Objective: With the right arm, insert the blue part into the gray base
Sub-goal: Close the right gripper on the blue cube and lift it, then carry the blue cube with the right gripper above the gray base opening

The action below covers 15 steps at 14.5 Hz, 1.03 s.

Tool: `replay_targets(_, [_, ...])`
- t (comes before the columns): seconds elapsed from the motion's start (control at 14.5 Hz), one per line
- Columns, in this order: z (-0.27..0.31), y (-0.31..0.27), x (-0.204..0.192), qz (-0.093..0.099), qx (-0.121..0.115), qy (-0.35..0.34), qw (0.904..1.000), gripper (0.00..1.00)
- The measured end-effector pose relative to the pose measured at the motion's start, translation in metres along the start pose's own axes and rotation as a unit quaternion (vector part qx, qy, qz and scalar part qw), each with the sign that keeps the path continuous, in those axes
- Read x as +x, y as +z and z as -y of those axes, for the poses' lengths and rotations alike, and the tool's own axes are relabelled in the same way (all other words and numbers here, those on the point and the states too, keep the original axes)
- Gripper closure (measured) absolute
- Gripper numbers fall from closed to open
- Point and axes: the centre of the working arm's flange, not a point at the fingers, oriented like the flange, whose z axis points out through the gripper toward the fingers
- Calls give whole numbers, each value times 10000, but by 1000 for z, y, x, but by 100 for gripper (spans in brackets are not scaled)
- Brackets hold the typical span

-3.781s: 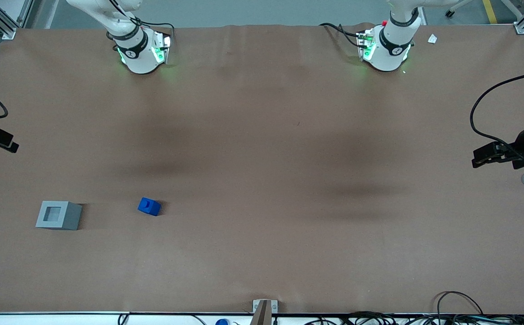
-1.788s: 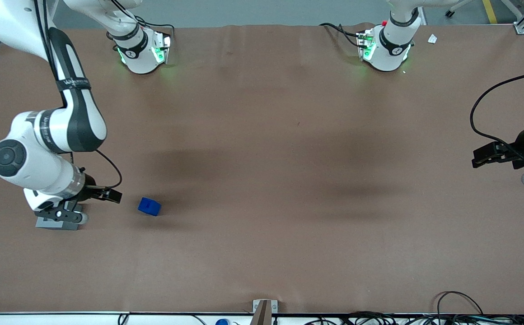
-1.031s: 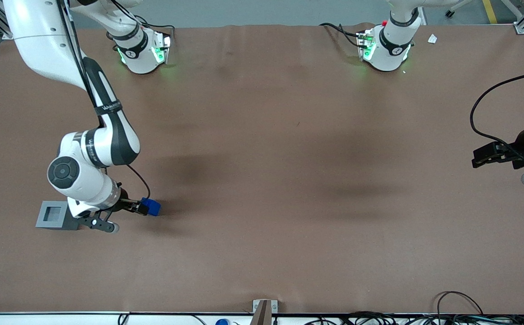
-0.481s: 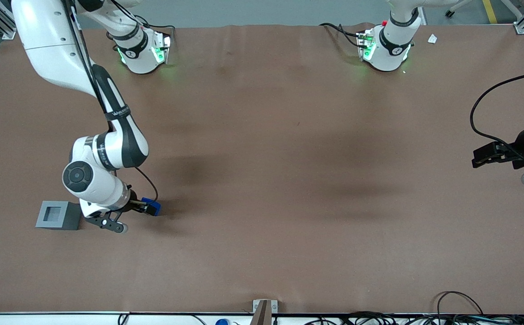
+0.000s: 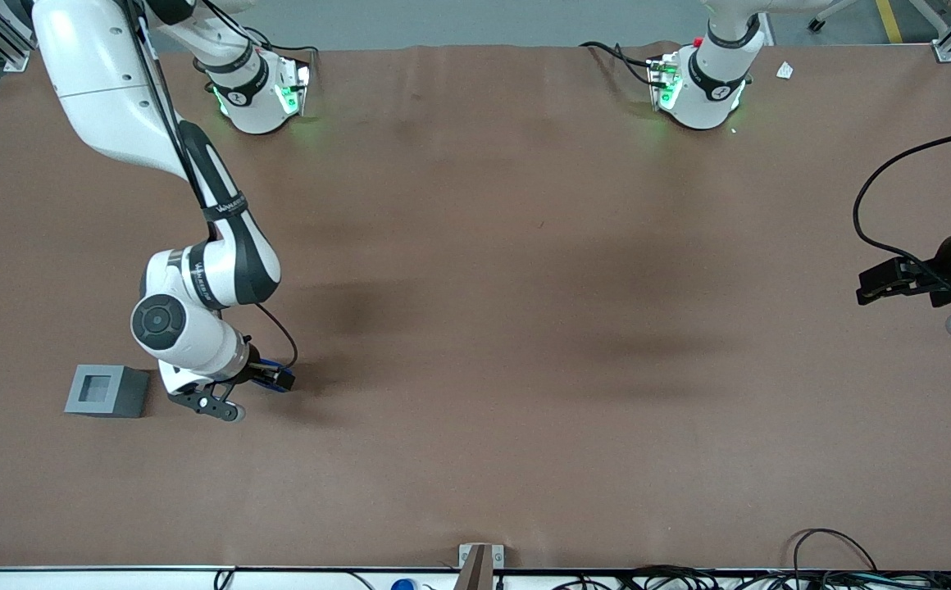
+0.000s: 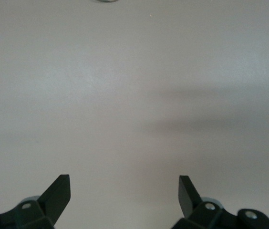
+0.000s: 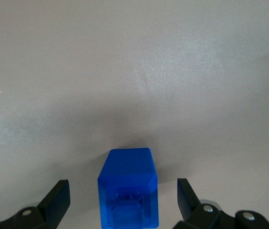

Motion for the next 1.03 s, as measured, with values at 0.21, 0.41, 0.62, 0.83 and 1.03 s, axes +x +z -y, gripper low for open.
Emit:
replay_targets(0.21, [-1, 3, 0, 15, -11, 5, 10000, 15])
replay_targets(0.41, [-2, 3, 1, 11, -17, 21, 10000, 49])
replay_targets(0.62, [-6, 3, 3, 7, -24, 46, 10000, 49])
replay_targets(0.83, [-12, 2, 6, 25, -44, 36, 10000, 49])
replay_targets(1.03, [-32, -10, 19, 224, -153, -268, 9993, 49])
